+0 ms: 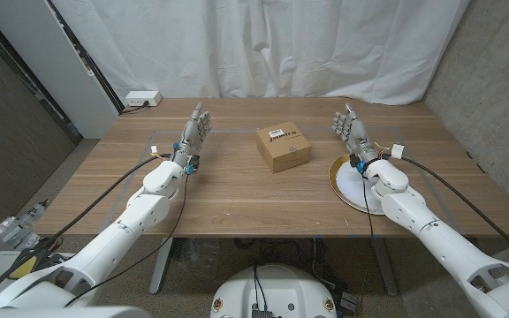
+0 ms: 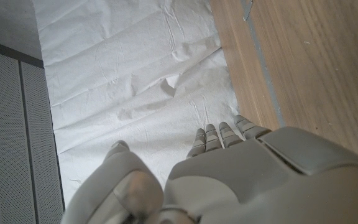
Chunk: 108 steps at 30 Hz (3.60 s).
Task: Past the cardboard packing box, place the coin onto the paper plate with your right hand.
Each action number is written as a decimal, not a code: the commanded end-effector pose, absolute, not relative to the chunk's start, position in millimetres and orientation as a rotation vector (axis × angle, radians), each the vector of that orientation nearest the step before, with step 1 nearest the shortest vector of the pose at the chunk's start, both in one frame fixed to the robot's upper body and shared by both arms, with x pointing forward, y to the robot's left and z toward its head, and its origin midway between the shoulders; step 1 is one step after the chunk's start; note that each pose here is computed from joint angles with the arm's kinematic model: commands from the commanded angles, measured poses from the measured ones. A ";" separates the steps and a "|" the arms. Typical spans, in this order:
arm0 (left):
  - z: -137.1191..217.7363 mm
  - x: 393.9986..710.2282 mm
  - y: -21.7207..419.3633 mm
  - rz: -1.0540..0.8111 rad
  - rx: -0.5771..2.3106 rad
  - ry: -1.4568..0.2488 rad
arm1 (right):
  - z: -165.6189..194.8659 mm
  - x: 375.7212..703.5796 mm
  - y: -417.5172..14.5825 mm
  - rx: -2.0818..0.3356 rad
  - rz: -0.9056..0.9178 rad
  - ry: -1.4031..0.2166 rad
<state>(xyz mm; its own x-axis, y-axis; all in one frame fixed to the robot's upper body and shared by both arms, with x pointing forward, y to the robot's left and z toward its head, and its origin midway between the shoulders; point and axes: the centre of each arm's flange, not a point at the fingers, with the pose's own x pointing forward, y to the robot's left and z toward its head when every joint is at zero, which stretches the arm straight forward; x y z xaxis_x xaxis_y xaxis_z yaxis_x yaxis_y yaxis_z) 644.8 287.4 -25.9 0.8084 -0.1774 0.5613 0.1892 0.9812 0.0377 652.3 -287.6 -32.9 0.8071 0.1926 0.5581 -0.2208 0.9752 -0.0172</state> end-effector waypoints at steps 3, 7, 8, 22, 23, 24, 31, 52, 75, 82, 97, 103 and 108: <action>-24.9 632.8 282.3 -0.173 0.005 -0.607 | -38.8 650.3 -283.4 0.046 0.246 -0.590; -23.7 630.0 283.7 -0.156 0.014 -0.606 | -35.5 647.8 -282.0 0.037 0.249 -0.600; -23.3 629.9 284.0 -0.156 0.014 -0.604 | -34.7 646.9 -281.8 0.036 0.248 -0.603; -14.9 632.1 287.8 -0.187 0.043 -0.608 | -33.4 624.7 -273.8 0.020 0.238 -0.641; -14.2 632.0 288.0 -0.191 0.050 -0.609 | -34.1 623.0 -272.8 0.019 0.238 -0.645; -13.5 631.9 288.1 -0.194 0.055 -0.609 | -34.7 621.5 -271.9 0.021 0.237 -0.650; -9.4 630.0 292.7 -0.199 0.028 -0.608 | -35.0 615.0 -266.8 0.003 0.260 -0.649; -9.7 630.5 296.0 -0.210 0.064 -0.600 | -27.8 587.8 -260.7 -0.035 0.260 -0.746; 0.8 618.9 295.4 -0.193 0.074 -0.627 | -32.7 565.5 -265.9 -0.069 0.275 -0.799; -3.8 612.8 293.0 -0.160 0.052 -0.630 | -35.1 559.5 -269.9 -0.076 0.278 -0.826; -5.5 604.0 293.8 -0.122 0.067 -0.635 | -43.7 540.7 -271.7 -0.076 0.255 -0.852; -8.1 608.1 292.7 -0.124 0.052 -0.634 | -43.6 535.8 -270.7 -0.092 0.251 -0.866; -5.5 612.6 290.9 -0.146 0.068 -0.627 | -43.7 532.6 -269.4 -0.096 0.250 -0.865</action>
